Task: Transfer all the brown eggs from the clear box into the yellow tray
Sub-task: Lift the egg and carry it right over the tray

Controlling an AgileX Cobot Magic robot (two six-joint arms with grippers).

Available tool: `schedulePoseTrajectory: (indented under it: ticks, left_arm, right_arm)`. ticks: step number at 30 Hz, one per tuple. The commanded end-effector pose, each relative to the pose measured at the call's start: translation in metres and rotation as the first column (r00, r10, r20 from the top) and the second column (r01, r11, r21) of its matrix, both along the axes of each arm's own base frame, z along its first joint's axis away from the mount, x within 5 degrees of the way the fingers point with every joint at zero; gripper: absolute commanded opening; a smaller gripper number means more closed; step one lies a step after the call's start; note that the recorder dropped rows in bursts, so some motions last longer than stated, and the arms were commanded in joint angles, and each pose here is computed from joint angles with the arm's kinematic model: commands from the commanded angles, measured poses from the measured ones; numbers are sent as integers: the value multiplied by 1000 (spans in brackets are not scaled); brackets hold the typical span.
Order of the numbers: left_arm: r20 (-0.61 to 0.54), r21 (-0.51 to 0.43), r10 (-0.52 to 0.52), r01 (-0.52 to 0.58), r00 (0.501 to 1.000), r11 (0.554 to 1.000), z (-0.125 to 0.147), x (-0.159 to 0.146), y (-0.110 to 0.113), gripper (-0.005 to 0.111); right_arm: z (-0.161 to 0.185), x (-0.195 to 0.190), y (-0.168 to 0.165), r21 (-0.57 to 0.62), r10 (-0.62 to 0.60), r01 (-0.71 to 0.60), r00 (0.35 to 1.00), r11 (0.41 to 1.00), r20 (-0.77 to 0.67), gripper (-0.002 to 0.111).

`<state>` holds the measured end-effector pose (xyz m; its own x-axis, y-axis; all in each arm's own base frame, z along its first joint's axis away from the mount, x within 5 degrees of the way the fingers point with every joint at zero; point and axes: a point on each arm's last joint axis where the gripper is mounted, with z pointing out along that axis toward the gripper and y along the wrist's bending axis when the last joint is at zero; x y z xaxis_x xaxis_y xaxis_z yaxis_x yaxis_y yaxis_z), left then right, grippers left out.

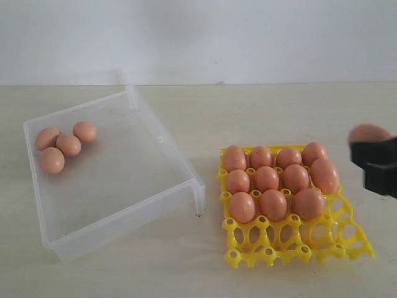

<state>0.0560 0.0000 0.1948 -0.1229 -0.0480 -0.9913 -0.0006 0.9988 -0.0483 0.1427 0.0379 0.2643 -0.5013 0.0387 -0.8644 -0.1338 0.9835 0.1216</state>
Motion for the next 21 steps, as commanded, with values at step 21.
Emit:
schedulePoseTrajectory:
  ticks: [21]
  left_arm:
    - [5,0,2,-2,1000,1000,0,0,0,4]
  right_arm:
    - [14,87,16,-393,-56,-241,790,888,-610,0]
